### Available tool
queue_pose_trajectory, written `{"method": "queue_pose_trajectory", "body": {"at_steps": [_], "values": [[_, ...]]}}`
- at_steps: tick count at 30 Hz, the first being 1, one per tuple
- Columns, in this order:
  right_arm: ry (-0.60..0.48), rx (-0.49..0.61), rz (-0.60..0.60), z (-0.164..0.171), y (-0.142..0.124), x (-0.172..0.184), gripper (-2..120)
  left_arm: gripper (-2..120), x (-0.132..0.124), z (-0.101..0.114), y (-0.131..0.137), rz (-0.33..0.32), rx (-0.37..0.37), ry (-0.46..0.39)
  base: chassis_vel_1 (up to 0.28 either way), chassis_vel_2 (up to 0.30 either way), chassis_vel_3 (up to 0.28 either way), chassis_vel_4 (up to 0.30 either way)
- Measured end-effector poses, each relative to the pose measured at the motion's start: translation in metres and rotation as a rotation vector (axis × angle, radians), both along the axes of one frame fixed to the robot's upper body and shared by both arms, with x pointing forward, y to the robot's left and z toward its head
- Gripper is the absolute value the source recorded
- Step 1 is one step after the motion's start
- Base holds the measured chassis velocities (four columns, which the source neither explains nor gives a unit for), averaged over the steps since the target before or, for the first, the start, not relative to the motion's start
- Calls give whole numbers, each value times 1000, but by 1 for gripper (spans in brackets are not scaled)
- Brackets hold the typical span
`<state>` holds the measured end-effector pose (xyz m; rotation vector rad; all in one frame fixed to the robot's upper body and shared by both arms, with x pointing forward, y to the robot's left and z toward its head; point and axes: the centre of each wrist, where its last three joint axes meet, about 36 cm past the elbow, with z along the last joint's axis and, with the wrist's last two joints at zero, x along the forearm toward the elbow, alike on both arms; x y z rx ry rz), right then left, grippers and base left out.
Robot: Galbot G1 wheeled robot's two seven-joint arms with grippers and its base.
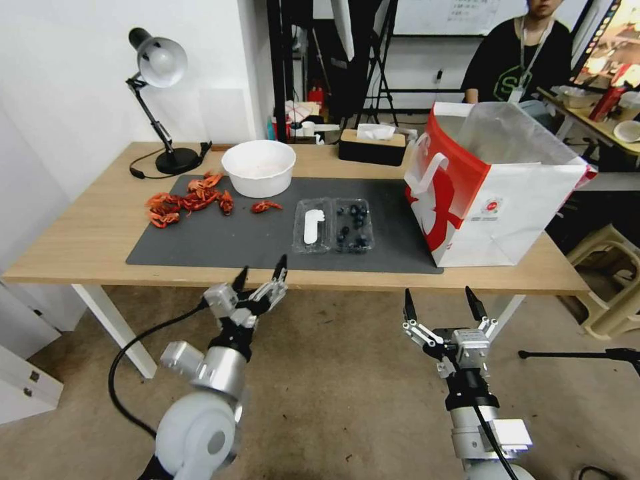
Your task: Close the takeout container lid, then place the container into the takeout bag.
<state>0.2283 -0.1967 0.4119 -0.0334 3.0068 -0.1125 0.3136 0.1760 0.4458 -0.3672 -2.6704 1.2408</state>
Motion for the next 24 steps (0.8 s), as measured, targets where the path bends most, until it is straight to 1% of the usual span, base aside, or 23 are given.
{"method": "queue_pose_trajectory", "body": {"at_steps": [1,2,3,4,5,6,7,8,9,10,12,14,15,18,24], "values": [[6,2,-2,-2,0,1,100,100,10,8,-4,-28,-97,83,0,0,0,0],[11,3,-5,-3,0,1,100,100,17,13,-6,-45,-151,130,0,0,0,0],[11,3,-5,-3,0,1,100,100,17,13,-6,-45,-151,130,0,0,0,0],[12,3,-6,-3,0,1,100,100,20,15,-7,-52,-168,145,0,0,0,0],[16,2,-13,-5,-1,1,100,100,32,22,-12,-75,-237,204,0,0,0,0],[19,1,-18,-5,-1,1,100,100,40,26,-14,-85,-270,234,0,0,0,0],[19,1,-18,-5,-1,1,100,100,40,26,-14,-85,-270,234,0,0,0,0],[20,0,-21,-6,-2,1,100,100,44,29,-16,-90,-288,251,0,0,0,0],[22,-3,-28,-6,-3,2,100,100,57,36,-21,-106,-338,300,0,0,0,0],[24,-5,-33,-7,-4,2,100,100,66,40,-24,-115,-367,334,0,0,0,0],[24,-7,-35,-7,-5,2,100,100,71,41,-26,-119,-378,345,0,0,0,0],[27,-12,-42,-7,-6,4,100,100,91,42,-34,-121,-406,375,0,0,0,0],[27,-12,-42,-7,-6,4,100,100,91,42,-34,-121,-406,375,0,0,0,0],[27,-16,-50,-7,-8,5,100,100,109,41,-42,-115,-418,403,0,0,0,0],[27,-16,-55,-5,-9,8,100,100,119,37,-46,-104,-415,423,0,0,0,0]]}}
